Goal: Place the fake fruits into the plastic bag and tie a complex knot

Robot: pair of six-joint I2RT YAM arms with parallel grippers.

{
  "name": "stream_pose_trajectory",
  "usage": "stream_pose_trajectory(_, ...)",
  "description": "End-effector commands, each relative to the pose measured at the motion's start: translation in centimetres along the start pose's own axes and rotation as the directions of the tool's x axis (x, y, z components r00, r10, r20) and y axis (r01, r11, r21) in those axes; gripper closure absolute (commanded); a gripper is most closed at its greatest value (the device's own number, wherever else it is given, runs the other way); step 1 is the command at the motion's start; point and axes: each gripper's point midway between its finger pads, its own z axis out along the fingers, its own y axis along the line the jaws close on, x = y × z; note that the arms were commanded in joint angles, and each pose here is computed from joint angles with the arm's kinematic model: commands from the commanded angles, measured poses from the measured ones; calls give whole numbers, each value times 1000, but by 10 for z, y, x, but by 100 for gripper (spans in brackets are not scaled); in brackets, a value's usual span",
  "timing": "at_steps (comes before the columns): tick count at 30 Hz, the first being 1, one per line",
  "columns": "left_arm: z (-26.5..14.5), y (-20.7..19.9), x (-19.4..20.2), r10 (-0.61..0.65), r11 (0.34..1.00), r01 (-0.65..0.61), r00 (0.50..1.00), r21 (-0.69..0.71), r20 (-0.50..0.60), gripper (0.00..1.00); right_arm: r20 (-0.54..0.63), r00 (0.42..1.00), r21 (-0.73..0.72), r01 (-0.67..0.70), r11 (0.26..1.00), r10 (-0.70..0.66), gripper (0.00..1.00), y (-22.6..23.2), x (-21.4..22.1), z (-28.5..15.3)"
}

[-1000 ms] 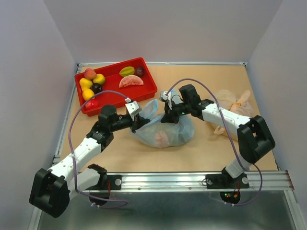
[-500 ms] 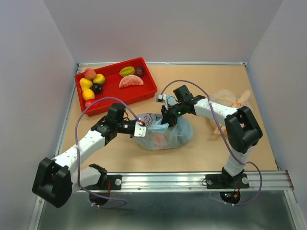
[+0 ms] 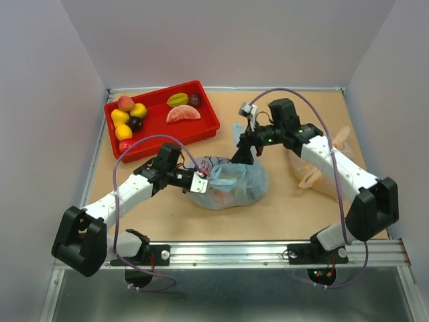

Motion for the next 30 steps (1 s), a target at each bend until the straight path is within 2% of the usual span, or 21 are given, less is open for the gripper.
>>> stream_pose_trajectory(1,-3,7,-13,29,1000,-28,999,-4,32,100,123,990,136,-83,987,66,2,-2,-42,-40)
stream_pose_trajectory(4,-3,8,-14,33,999,-33,999,-5,31,100,177,961,297,-259,919,213,0,-35,-28,-60)
stream_pose_trajectory(5,-4,8,-14,36,999,-35,999,-7,31,100,183,944,344,-322,882,273,0,-52,-10,-65)
stream_pose_trajectory(9,-2,11,-14,41,999,-41,999,-6,30,100,195,902,391,-431,813,385,0,-76,17,-59)
stream_pose_trajectory(12,-3,14,-16,42,999,-41,999,-9,31,100,199,873,350,-488,799,445,0,-83,23,-45)
stream_pose_trajectory(16,-5,19,-19,51,999,-51,998,-18,30,100,226,862,275,-503,819,454,0,-90,20,-28)
stream_pose_trajectory(20,-6,22,-22,47,999,-47,998,-24,35,100,189,849,202,-525,827,493,0,-95,32,-7)
stream_pose_trajectory(21,-6,22,-22,41,999,-40,998,-24,37,100,179,849,176,-524,833,497,3,-93,32,-4)
stream_pose_trajectory(23,-8,27,-25,29,999,-27,998,-38,51,100,163,858,91,-505,858,488,30,-85,31,5)
stream_pose_trajectory(24,-9,30,-26,14,999,-11,998,-47,60,100,180,876,55,-463,885,447,52,-81,24,7)
stream_pose_trajectory(28,-11,35,-30,-25,998,29,996,-50,90,100,180,915,-1,-367,930,361,100,-70,20,14)
stream_pose_trajectory(30,-16,41,-34,-69,995,77,991,-65,115,100,180,934,-20,-310,951,308,100,-61,16,15)
